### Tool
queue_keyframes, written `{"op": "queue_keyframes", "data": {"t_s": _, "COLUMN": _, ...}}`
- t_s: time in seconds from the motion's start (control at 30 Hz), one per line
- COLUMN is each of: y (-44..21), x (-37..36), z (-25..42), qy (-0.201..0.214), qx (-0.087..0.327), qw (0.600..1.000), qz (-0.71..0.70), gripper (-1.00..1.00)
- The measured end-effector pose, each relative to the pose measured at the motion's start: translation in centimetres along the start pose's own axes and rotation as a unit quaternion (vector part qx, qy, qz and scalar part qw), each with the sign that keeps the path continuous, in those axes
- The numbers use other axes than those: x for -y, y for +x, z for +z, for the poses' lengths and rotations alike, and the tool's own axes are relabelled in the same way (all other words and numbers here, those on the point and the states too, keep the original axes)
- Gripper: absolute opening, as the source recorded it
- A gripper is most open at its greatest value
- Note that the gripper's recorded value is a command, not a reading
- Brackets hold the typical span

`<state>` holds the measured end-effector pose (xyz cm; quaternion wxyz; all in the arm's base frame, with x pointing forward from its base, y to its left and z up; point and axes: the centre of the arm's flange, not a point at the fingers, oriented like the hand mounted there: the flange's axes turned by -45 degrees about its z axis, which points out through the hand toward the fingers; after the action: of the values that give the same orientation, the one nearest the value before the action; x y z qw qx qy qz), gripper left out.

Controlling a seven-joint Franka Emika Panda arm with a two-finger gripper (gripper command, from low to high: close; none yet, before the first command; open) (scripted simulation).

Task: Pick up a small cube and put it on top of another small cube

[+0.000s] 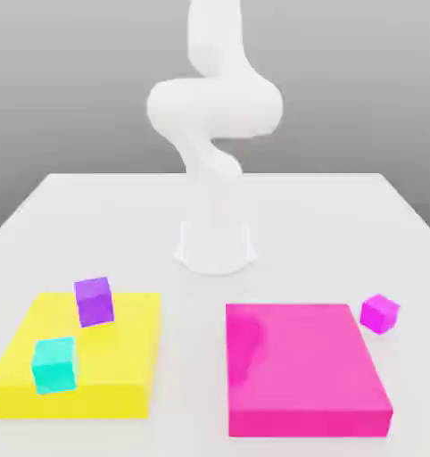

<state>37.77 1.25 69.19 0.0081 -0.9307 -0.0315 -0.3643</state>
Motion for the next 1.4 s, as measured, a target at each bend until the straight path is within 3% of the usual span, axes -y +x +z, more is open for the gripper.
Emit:
{"op": "queue_keyframes", "data": {"t_s": 0.3, "y": 1.6, "x": 6.1, "z": 13.7, "qy": 0.066, "qx": 0.093, "qw": 0.985, "qz": -0.125, "gripper": 0.00}}
{"op": "queue_keyframes", "data": {"t_s": 0.6, "y": -1.6, "x": 14.9, "z": 27.0, "qy": 0.124, "qx": 0.176, "qw": 0.942, "qz": -0.256, "gripper": 0.00}}
{"op": "queue_keyframes", "data": {"t_s": 1.13, "y": -19.1, "x": 29.9, "z": 47.2, "qy": 0.193, "qx": 0.300, "qw": 0.801, "qz": -0.480, "gripper": 0.00}}
{"op": "queue_keyframes", "data": {"t_s": 1.27, "y": -24.0, "x": 30.8, "z": 52.0, "qy": 0.197, "qx": 0.306, "qw": 0.790, "qz": -0.493, "gripper": 0.00}}
{"op": "queue_keyframes", "data": {"t_s": 1.3, "y": -24.7, "x": 30.8, "z": 52.7, "qy": 0.197, "qx": 0.306, "qw": 0.790, "qz": -0.494, "gripper": -1.00}}
{"op": "queue_keyframes", "data": {"t_s": 1.4, "y": -24.7, "x": 30.8, "z": 52.7, "qy": 0.197, "qx": 0.307, "qw": 0.790, "qz": -0.494, "gripper": -1.00}}
